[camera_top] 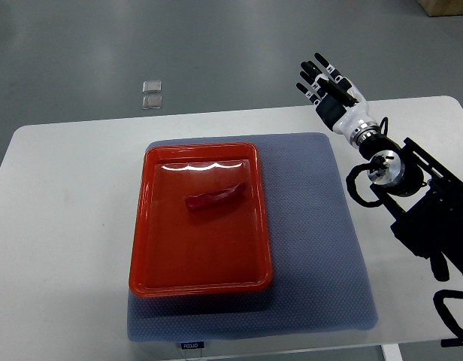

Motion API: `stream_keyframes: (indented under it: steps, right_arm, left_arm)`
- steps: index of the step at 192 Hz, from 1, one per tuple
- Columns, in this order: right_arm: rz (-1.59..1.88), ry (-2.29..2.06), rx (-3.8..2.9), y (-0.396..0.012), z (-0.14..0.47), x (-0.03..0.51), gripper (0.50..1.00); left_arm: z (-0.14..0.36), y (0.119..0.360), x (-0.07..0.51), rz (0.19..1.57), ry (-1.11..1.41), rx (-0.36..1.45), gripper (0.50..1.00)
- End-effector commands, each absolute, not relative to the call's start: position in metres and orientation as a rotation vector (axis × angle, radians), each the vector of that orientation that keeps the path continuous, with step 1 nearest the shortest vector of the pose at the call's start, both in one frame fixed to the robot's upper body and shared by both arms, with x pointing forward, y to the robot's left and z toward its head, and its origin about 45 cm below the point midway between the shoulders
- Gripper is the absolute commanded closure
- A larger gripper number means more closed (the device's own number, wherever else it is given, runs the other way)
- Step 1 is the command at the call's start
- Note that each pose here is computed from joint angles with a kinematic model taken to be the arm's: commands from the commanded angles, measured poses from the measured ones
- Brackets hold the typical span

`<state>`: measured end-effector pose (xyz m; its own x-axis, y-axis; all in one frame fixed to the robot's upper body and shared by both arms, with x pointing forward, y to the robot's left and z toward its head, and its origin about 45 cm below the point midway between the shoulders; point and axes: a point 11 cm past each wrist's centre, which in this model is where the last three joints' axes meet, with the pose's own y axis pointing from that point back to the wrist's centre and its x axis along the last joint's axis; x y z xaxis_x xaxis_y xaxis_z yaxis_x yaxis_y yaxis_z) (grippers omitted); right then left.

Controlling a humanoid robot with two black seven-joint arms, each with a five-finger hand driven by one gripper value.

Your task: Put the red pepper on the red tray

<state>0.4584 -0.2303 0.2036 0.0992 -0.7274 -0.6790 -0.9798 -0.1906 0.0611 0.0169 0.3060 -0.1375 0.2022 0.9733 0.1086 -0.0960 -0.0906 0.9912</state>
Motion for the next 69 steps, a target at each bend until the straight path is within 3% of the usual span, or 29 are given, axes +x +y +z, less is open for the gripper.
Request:
stream_keyframes:
  steps: [1, 69]
  right_arm:
    - [0.853, 1.618, -1.985, -0.232, 0.193, 0.449, 0.591]
    - [0.881, 1.571, -2.0, -0.229, 0.18, 0.439, 0.587]
  left_arm:
    - [-0.137, 0.306, 0.017, 1.164, 0.944, 1.308, 0.5]
    - [-0.137, 0.305, 0.017, 1.163, 0.945, 1.307, 0.5]
